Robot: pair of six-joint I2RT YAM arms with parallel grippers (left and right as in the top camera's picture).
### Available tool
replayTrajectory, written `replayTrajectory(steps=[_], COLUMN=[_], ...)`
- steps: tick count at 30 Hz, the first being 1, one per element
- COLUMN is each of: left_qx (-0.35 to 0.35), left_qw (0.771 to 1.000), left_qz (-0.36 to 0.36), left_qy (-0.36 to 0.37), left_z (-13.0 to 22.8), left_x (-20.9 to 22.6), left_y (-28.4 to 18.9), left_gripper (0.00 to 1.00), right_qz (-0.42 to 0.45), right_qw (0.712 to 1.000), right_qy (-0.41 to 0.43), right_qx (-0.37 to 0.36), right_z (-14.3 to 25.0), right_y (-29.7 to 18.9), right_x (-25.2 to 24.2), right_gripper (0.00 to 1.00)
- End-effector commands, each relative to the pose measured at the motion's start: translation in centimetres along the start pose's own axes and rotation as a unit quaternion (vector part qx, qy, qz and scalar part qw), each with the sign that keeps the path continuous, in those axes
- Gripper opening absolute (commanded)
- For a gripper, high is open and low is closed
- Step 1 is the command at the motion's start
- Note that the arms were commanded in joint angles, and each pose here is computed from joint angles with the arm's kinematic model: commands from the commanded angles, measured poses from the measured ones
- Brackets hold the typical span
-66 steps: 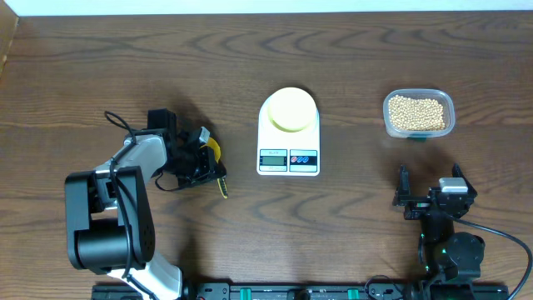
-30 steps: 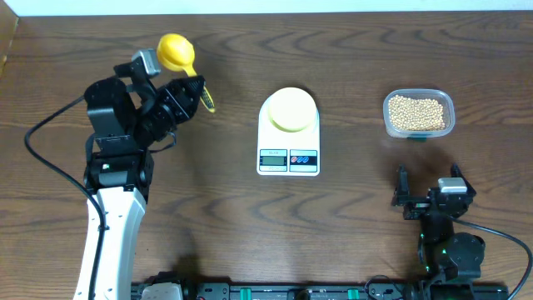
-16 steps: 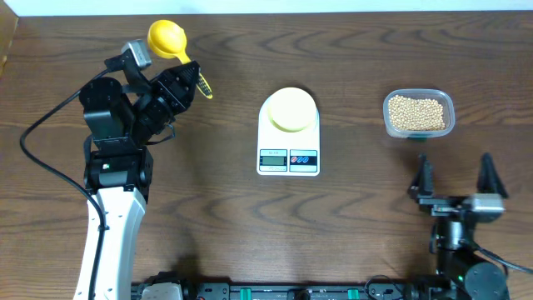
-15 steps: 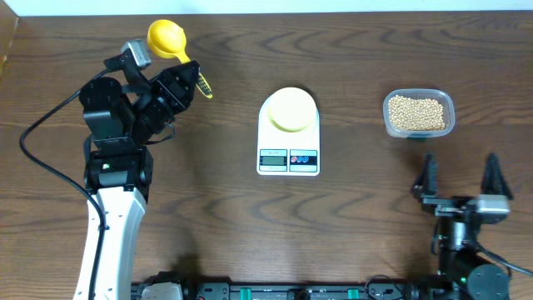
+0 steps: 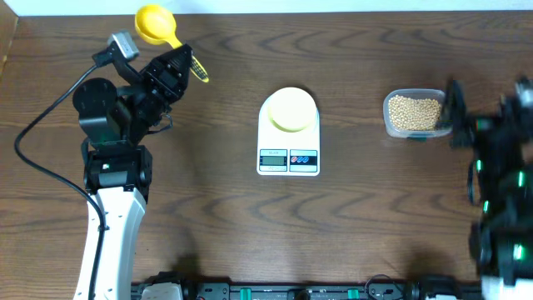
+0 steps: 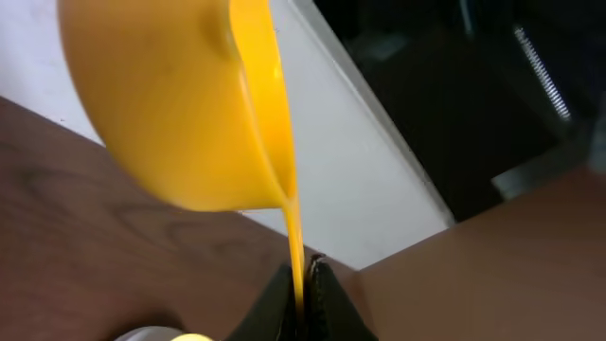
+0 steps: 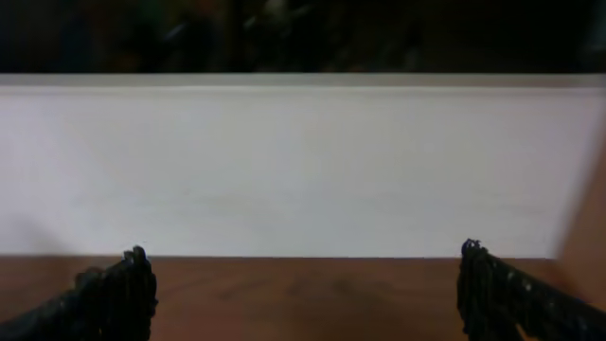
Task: Scoop item into bowl and weigh 50g on scale
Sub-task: 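Move the right gripper toward the scoop held up by the left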
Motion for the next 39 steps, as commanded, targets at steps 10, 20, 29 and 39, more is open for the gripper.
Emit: replayTrajectory(steps=[10,20,29,39], left_qx=[-0.088,-0.105,-0.075,-0.020], left_qw=[0.996,0.991,0.992,0.993], left_qz=[0.024,0.053,0.062,0.096], left_qy=[-0.011,-0.063,-0.076,-0.071], left_z=[-1.4,-0.2,1.5,3.6], left_x=[-3.9,-5.8,-6.2,-7.3], left_y=[1.3,3.2,4.4,5.1], left_gripper=[0.07,0.07,0.07,0.07], right_qz=[-0.424,-0.331,-0.354,-0.439], right_qw=[0.884,0.843,0.825,0.702], right_qy=[0.162,0.382,0.392,0.473], right_qx=[0.107,0.186,0.204,0.301], right_z=[0.6,5.1,7.5,10.2], right_y=[8.2,12.5,12.0,10.6], right_x=[8.7,12.3,18.3,23.7], right_gripper=[0.99,0.99,0.99,0.73])
Point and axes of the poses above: each gripper's point midway between its finger pads, its own y axis out along the fingers, its own x axis along the line the jaws close on, z = x × y, the point moved 6 cm from there along -y, back along the fingers, and after that the axes turned 10 degrees about y, right-handed, at the moved point
